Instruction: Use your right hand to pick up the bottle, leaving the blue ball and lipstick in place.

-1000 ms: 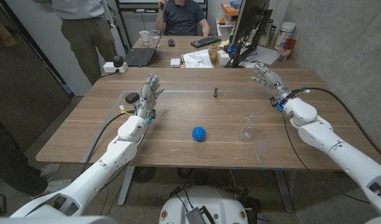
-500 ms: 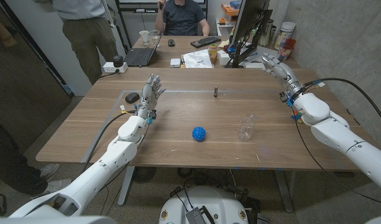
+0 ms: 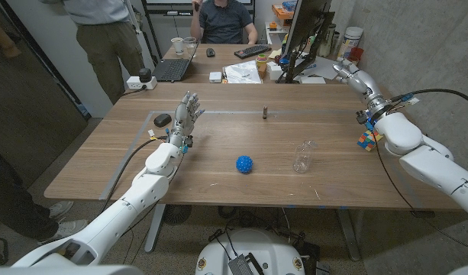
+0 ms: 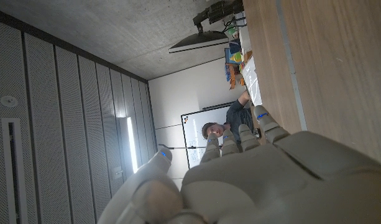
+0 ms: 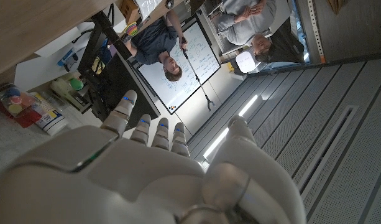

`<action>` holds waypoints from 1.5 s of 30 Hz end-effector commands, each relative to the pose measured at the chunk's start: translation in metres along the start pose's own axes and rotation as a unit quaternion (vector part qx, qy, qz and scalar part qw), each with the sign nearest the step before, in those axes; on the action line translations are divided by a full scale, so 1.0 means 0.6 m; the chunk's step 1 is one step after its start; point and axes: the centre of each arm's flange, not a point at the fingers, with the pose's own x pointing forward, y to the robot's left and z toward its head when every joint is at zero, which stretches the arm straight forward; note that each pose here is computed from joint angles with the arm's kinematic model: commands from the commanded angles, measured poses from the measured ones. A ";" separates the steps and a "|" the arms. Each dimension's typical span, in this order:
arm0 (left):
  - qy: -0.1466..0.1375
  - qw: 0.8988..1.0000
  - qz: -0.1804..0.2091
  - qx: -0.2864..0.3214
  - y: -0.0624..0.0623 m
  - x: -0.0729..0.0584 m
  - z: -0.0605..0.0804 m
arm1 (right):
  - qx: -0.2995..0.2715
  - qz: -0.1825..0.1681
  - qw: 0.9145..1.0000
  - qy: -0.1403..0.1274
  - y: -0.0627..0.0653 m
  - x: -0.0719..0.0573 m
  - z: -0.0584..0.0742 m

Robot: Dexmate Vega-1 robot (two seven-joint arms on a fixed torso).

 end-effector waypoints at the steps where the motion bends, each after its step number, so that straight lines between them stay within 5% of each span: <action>1: 0.000 1.000 -0.012 -0.002 -0.010 -0.008 0.000 | -0.061 -0.034 0.998 -0.008 -0.039 -0.050 0.047; 25: -0.003 0.998 -0.056 0.002 -0.020 -0.012 0.003 | -0.188 -0.111 0.976 0.007 -0.055 -0.174 0.133; 45: -0.005 0.997 -0.078 -0.002 -0.020 -0.005 0.001 | -0.270 -0.163 0.948 0.039 -0.021 -0.250 0.184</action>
